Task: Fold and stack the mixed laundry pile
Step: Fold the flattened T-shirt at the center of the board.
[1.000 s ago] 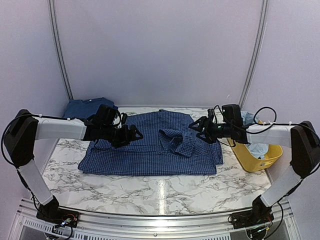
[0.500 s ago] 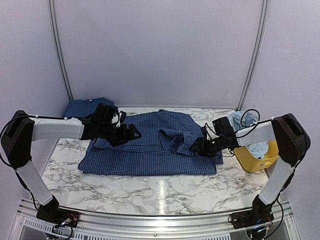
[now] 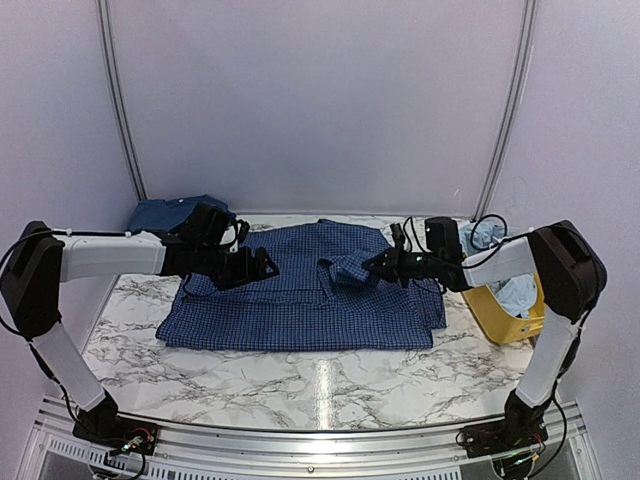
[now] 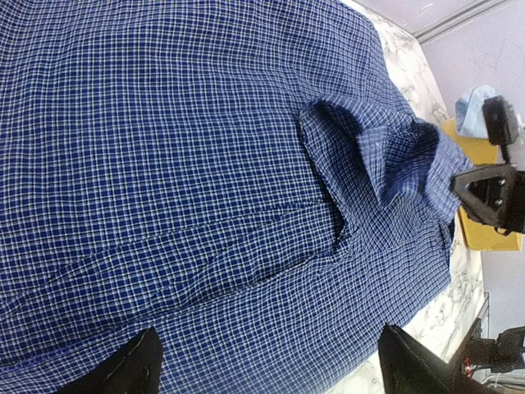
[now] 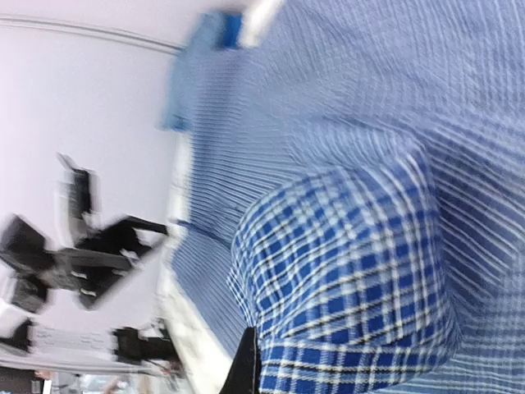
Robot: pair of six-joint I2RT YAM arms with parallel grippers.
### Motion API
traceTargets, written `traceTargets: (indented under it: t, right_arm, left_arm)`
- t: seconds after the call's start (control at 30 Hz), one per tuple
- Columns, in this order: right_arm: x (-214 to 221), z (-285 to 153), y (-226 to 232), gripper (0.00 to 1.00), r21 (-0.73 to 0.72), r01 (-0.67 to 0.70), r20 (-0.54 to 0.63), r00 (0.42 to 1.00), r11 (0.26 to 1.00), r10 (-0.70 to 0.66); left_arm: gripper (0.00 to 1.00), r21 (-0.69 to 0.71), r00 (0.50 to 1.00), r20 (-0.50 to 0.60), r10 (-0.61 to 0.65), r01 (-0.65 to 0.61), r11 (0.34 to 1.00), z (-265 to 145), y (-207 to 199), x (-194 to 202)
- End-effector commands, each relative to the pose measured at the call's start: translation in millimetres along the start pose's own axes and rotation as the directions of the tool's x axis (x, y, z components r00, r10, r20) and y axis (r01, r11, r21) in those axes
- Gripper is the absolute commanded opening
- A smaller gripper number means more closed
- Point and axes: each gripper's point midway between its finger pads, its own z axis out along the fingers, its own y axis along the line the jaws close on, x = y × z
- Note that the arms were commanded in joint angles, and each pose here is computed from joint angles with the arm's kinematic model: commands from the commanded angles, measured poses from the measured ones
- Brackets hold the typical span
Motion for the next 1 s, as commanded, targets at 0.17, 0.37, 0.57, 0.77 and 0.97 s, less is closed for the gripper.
traceTargets:
  t: [0.17,0.37,0.57,0.77,0.97]
  right_arm:
    - [-30,-32,157,0.0,-0.549,-0.086,0.123,0.976,0.831,0.182]
    - [-2,-1,164,0.0,-0.612,-0.126,0.074,0.974,0.781,0.216]
    - [42,33,126,0.0,-0.527,-0.246,-0.004,0.958,0.813,0.287]
    - [108,35,80,0.0,-0.465,-0.427,-0.085,0.893,0.776,0.441]
    - [136,-3,56,0.02,-0.449,-0.51,-0.064,0.837,0.734,0.543]
  left_arm:
    - [0.97,-0.031,0.992,0.063,0.11,-0.109,0.994,-17,-10,-24]
    - [0.99,0.143,0.996,0.091,0.026,-0.039,0.989,-15,-42,-10]
    - [0.99,0.165,0.986,0.109,-0.124,0.105,0.981,-11,-30,0]
    - [0.99,0.11,0.975,0.117,-0.189,0.176,0.978,-12,-6,16]
    - [0.98,0.102,0.983,0.058,-0.172,0.165,0.981,-8,-8,48]
